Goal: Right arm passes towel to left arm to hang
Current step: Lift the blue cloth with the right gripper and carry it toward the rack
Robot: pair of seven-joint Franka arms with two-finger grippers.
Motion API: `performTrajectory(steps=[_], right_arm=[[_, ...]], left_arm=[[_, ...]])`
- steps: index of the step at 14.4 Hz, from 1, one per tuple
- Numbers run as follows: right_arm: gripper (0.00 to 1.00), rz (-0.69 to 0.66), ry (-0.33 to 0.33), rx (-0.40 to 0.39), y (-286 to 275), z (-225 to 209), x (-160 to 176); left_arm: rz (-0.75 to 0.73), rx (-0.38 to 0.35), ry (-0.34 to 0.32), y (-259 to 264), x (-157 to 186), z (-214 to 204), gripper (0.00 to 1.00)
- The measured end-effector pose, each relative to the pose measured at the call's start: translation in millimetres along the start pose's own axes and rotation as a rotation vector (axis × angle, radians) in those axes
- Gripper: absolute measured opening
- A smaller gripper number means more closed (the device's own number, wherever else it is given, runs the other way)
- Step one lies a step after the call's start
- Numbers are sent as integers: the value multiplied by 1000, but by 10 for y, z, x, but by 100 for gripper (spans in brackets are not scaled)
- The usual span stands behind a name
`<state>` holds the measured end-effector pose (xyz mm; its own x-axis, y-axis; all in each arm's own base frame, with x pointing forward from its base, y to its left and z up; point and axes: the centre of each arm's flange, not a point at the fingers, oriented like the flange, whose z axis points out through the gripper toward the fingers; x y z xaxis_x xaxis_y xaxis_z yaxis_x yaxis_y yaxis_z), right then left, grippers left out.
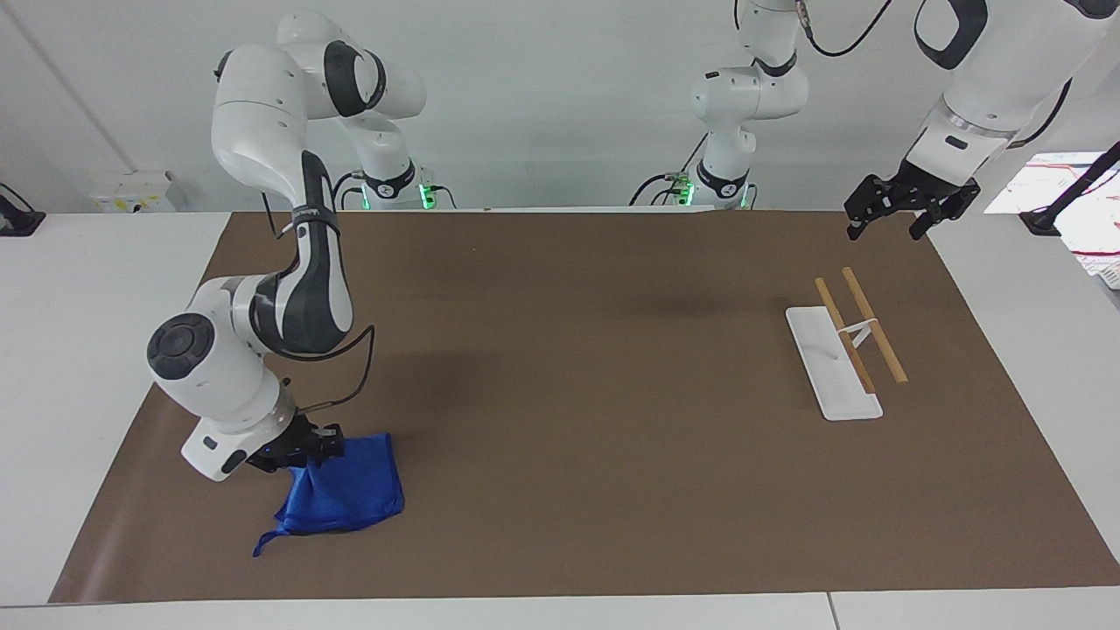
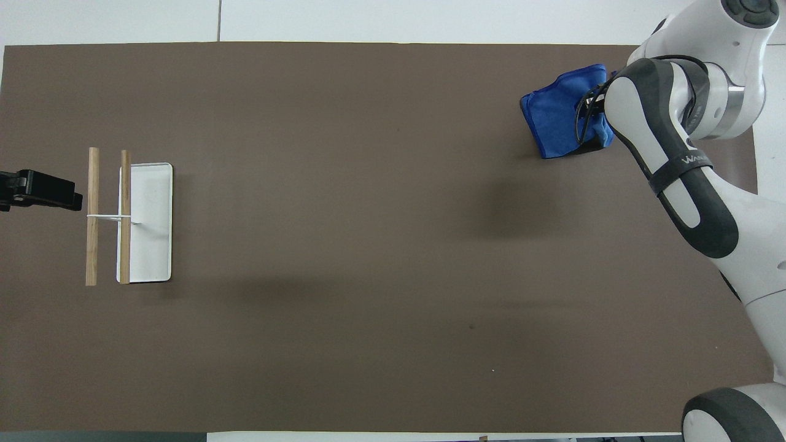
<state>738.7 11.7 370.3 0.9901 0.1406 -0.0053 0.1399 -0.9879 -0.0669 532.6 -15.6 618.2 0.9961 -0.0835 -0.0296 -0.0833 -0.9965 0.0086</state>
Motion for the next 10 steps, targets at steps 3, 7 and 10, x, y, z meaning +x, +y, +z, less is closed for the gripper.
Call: performTrajectory(steps=[3,7,10], right_arm=[[12,90,12,49,-490,-465,0],[12,263,37,194,-1201,-1016,-102],[12,434,18,311,-1809,-1390,-236]], left_arm=[[-1,0,0,-2,0,0,100],[-3,0,0,-3,-1,-1,100],[-49,0,1,-3,-3,-4,100]])
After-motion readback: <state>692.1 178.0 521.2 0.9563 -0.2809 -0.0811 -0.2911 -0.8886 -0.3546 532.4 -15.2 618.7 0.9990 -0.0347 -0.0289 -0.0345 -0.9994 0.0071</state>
